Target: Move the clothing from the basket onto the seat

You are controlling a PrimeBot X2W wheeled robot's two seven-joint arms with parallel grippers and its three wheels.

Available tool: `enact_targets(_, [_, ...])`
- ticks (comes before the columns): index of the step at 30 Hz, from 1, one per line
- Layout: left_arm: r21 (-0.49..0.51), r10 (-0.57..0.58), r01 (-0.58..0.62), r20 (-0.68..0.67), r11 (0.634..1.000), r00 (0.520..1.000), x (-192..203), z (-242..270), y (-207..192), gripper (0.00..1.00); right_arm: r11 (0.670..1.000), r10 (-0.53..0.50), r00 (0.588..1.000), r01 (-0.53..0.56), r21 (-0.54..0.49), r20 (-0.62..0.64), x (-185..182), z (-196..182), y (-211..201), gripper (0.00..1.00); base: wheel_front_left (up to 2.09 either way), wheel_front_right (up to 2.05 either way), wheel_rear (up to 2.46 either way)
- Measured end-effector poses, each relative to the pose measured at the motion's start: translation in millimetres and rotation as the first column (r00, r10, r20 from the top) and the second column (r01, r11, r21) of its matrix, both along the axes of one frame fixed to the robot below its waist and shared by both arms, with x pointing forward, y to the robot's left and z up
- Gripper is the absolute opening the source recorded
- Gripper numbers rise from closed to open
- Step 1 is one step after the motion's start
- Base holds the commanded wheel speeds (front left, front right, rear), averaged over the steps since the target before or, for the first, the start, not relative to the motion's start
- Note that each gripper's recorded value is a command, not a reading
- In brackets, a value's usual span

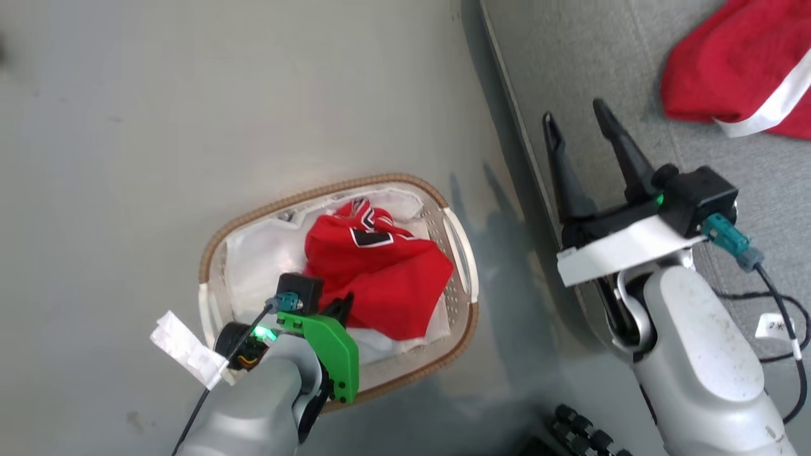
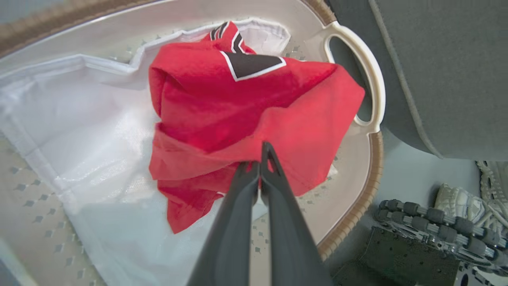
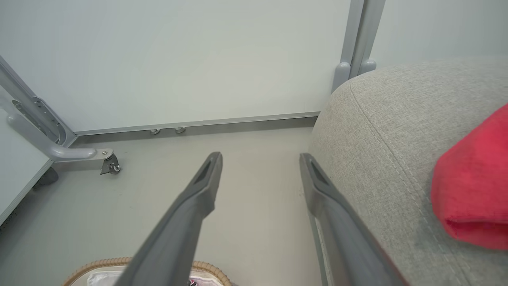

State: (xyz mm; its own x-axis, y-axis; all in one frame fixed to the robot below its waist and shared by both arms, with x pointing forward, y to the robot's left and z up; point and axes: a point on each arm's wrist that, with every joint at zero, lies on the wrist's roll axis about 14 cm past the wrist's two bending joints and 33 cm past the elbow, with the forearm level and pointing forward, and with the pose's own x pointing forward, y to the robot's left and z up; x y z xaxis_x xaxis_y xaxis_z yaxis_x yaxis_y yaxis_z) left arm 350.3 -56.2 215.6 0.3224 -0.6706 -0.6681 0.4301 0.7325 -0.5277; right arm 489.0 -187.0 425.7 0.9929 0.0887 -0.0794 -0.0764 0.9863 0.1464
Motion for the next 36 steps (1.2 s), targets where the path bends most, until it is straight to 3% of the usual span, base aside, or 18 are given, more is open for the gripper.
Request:
enact_targets(8, [-0.077,0.121,-0.109,0.172,0.991,0.978,19.8,72.4,15.9,0.00,0.999,-0.012,1.000,0.012,0.037,0.013,-39.8,24.1,4.8,1.00,0.00,0.00,0.00])
enact_targets(15, [-0.207,0.245,-0.177,0.375,0.962,0.894,36.1,152.0,29.7,0.00,0.997,0.013,0.998,-0.018,0.069,0.065,-63.0,50.0,19.9,1.00,0.00,0.00,0.00])
enact_targets(21, [-0.315,0.339,-0.184,0.559,0.931,0.757,50.5,231.8,42.2,0.00,0.995,0.058,0.991,-0.068,0.076,0.119,-77.7,71.5,37.7,1.00,0.00,0.00,0.00])
enact_targets(32, [-0.470,0.443,-0.047,0.786,0.881,0.431,57.4,389.3,51.0,0.00,0.985,0.137,0.972,-0.154,0.077,0.190,-101.0,98.5,67.8,1.00,0.00,0.00,0.00])
enact_targets(36, [-0.483,0.451,-0.002,0.816,0.875,0.361,55.4,420.4,49.8,0.00,0.984,0.146,0.970,-0.162,0.072,0.192,-107.1,99.4,69.9,1.00,0.00,0.00,0.00])
